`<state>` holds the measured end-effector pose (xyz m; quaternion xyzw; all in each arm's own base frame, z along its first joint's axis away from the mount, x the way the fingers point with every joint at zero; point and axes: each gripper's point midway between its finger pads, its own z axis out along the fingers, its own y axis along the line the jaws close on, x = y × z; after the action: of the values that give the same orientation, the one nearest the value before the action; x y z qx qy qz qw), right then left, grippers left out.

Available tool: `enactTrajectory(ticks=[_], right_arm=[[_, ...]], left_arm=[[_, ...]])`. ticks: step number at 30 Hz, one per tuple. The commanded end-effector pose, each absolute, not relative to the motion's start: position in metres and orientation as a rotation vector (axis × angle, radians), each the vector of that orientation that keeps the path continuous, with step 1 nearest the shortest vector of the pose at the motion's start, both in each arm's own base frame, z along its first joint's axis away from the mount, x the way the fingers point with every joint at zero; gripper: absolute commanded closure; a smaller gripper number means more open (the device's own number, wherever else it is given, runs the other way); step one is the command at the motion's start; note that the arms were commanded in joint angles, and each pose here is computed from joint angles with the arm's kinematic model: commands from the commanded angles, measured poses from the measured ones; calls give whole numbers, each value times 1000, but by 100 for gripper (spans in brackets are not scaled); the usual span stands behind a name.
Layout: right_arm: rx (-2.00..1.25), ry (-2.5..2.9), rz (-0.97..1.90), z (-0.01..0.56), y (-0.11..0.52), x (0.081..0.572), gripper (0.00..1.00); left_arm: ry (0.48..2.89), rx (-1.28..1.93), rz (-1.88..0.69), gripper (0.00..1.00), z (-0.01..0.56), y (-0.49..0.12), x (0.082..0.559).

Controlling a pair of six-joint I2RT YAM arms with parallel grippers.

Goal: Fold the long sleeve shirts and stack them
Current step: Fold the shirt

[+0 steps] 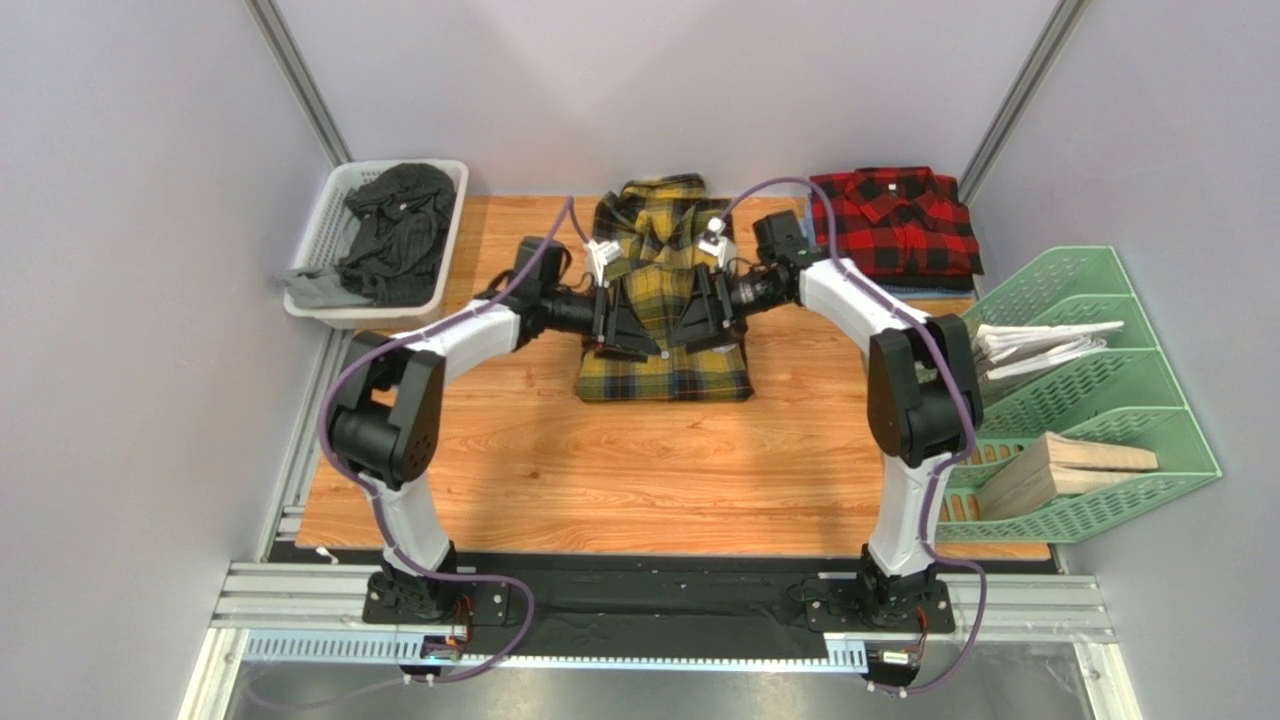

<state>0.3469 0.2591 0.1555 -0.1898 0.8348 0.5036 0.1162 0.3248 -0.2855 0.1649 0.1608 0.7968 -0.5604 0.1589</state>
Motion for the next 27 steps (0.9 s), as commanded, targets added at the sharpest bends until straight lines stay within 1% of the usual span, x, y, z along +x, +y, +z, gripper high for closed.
enactTrajectory(ticks=[1,2,3,5,8,9,11,14,16,20,21,23,25,26,27], right_arm=[[-343,2506,1727,125,282,343,28],[-284,2554,1742,107,282,343,29],[-267,2577,1744,97,281,341,30],[-158,2667,1723,64,268,336,31],[-17,2764,1654,34,243,333,32],[15,2799,1633,24,237,329,32],[92,2844,1586,13,224,327,32],[117,2857,1559,12,215,326,32],[18,2814,1560,28,215,325,32],[-107,2678,1652,80,221,322,34],[-142,2634,1667,92,225,324,34],[-201,2525,1645,117,233,341,34],[-246,2469,1613,127,248,364,35],[-244,2458,1609,130,253,375,36],[-245,2462,1614,128,259,383,40]], left_arm=[[2311,240,-1809,29,147,-306,335],[2352,179,-1815,30,136,-304,338],[2432,65,-1815,30,113,-303,338],[2490,-41,-1776,31,91,-295,338],[2634,-219,-1641,32,48,-264,330],[2653,-215,-1583,32,38,-256,329],[2728,-311,-1496,32,19,-238,320],[2758,-340,-1426,32,8,-220,314],[2725,-286,-1439,32,15,-215,314],[2506,105,-1650,33,82,-235,315],[2415,206,-1646,33,107,-241,320],[2321,340,-1611,32,138,-257,333],[2312,349,-1608,33,142,-269,348],[2293,327,-1616,35,156,-279,364],[2306,288,-1615,38,142,-283,379]])
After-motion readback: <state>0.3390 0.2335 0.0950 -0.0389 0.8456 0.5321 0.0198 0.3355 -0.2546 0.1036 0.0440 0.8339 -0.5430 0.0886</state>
